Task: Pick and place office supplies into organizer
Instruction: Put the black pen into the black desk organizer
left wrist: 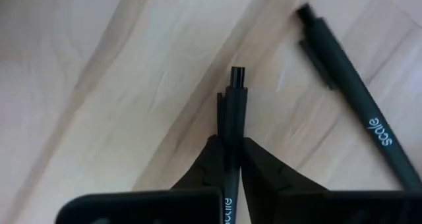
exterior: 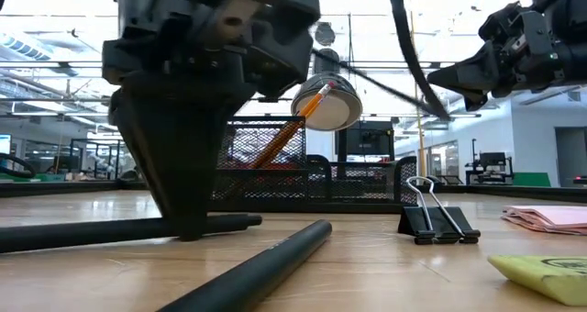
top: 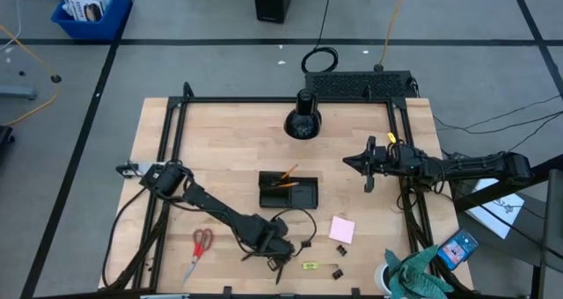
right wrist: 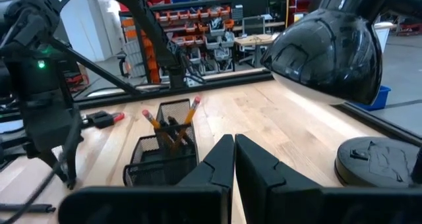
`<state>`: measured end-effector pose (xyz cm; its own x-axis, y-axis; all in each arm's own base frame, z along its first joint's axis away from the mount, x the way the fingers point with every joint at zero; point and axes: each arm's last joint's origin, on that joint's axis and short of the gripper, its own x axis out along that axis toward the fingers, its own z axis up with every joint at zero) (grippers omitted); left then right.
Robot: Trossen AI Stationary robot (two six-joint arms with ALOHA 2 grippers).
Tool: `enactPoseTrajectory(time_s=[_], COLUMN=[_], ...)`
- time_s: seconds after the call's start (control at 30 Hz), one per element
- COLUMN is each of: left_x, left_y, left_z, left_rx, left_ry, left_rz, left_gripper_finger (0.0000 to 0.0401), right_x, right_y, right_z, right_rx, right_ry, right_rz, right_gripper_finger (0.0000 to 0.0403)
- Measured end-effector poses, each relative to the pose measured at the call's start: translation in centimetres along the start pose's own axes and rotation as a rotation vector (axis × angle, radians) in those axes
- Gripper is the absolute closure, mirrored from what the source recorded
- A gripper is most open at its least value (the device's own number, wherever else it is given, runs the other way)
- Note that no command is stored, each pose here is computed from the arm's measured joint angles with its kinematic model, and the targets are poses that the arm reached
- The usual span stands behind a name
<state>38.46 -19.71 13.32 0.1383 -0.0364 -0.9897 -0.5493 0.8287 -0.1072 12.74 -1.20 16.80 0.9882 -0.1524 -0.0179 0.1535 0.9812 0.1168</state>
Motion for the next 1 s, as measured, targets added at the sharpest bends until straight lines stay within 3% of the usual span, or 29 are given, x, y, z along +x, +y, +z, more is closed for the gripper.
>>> enactPoseTrajectory(time_s=[0.23,0.5,0.67,0.87,1.0], left_x=[-2.5,-13.3,-18.7,-18.6,-16.2], left_y=[-0.7,-0.8,0.5,3.0,6.4], left_z=[0.2,-0.1,0.0,1.2,2.1], left_rx=[0.158,0.306,0.45,0.498,0.475], left_ry=[-0.288,-0.786,-1.005,-1.074,-1.074], left_rz=[0.023,0.031,0.175,0.362,0.265], left_gripper_finger=[0.0368,0.0387,0.038,0.0379,0.0378], right_x=[0.0,0.0,0.0,0.0,0.0], right_y=[0.0,0.0,0.0,0.0,0.0], right_z=[0.4,0.2,0.1,0.0,0.0], right_rx=[-0.007,0.018,0.032,0.053,0.053], right_ry=[-0.043,-0.016,-0.01,-0.005,-0.002], right_rz=[0.005,0.004,0.004,0.003,0.003], right_gripper_finger=[0.0394,0.0394,0.0394,0.0394,0.0394])
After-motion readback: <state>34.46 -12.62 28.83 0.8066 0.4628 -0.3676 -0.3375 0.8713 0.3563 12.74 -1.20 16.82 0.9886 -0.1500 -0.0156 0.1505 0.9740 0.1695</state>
